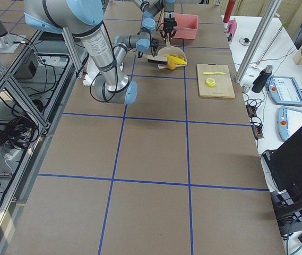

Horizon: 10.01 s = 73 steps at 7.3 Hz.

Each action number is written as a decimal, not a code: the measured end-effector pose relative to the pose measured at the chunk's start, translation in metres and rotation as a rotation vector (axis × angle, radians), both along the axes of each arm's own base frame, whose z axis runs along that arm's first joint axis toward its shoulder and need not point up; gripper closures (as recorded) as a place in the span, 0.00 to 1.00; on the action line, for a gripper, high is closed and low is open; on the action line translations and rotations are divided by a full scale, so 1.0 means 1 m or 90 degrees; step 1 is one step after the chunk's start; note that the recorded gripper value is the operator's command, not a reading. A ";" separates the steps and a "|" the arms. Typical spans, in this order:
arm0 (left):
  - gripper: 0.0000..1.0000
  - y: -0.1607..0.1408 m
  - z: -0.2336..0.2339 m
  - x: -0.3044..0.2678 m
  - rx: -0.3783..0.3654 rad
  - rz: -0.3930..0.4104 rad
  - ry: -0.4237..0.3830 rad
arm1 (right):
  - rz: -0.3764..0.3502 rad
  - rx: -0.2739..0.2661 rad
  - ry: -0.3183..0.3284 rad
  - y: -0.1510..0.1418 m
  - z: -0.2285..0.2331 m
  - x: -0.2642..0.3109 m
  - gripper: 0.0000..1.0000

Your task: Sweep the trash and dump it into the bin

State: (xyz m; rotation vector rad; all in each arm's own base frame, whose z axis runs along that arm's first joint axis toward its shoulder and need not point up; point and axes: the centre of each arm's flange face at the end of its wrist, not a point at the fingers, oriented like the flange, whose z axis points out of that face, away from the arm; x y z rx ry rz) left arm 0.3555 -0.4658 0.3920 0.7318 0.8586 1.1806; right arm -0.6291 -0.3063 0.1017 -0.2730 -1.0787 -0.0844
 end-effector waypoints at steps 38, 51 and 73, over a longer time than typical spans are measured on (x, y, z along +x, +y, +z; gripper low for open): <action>1.00 0.002 -0.014 -0.009 -0.007 -0.100 0.142 | 0.063 0.162 0.177 -0.072 0.085 0.247 1.00; 1.00 0.035 0.071 -0.338 -0.110 -0.285 0.270 | -0.014 0.087 0.172 -0.084 0.440 0.421 1.00; 1.00 0.064 0.191 -0.470 0.101 -0.249 -0.040 | 0.178 0.178 0.234 -0.187 0.480 0.625 0.00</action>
